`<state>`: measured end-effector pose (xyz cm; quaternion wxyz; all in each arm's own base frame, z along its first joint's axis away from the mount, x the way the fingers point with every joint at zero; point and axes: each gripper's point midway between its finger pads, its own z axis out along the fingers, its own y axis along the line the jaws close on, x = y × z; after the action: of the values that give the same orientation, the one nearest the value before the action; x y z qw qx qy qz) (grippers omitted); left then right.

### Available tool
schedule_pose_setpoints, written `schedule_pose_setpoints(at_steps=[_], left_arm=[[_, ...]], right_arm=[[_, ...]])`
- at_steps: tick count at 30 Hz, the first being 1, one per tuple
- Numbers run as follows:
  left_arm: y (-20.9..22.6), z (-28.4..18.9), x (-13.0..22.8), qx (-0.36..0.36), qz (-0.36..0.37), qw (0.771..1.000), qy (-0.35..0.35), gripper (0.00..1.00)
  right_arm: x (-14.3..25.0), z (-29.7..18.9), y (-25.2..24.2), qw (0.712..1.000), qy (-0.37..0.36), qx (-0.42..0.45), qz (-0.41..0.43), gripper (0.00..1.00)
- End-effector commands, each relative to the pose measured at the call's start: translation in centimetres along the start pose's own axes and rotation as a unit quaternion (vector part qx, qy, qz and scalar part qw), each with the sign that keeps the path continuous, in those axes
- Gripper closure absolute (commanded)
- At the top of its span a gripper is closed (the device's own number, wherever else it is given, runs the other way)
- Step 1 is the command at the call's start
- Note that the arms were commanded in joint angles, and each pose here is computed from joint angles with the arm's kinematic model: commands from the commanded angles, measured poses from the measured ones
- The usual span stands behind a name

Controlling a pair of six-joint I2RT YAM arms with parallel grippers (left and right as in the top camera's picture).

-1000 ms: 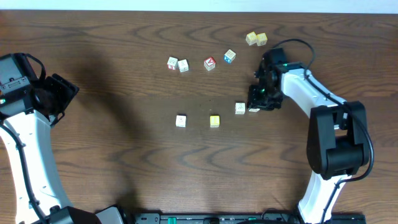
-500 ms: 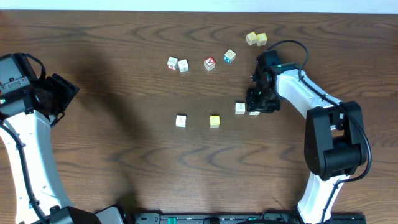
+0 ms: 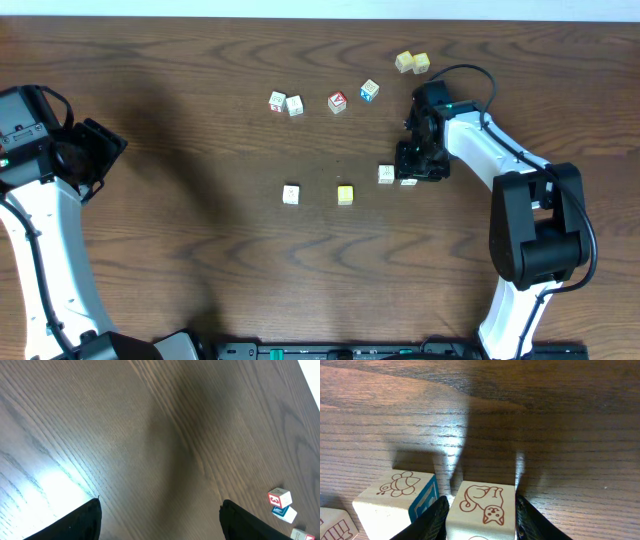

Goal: Lift 4 blocks

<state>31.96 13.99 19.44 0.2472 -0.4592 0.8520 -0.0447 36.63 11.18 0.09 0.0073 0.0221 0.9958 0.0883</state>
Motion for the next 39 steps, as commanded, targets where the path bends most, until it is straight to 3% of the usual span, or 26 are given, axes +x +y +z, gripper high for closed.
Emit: schedule_pose_setpoints(at_steps=[1,8,12,39], left_arm=[[0.15,0.12,-0.19,-0.004,-0.002,1.0,0.0,0.24],[0.14,0.12,-0.19,-0.004,-0.002,1.0,0.0,0.24],[0.15,0.12,-0.19,-0.004,-0.002,1.0,0.0,0.24],[0.15,0.12,-0.19,-0.004,-0.002,1.0,0.0,0.24]], right_arm=[[-0.47,-0.19,0.49,1.0,-0.006,-0.003,-0.002,0.6],[-0.73,-0.43,0.61,1.0,-0.009,-0.004,-0.002,0.6],[-0.67,-0.42,0.59,1.0,-0.008,-0.003,0.002,0.69],[-1.09,-0.44,0.72,1.0,-0.016,-0.006,0.0,0.65]])
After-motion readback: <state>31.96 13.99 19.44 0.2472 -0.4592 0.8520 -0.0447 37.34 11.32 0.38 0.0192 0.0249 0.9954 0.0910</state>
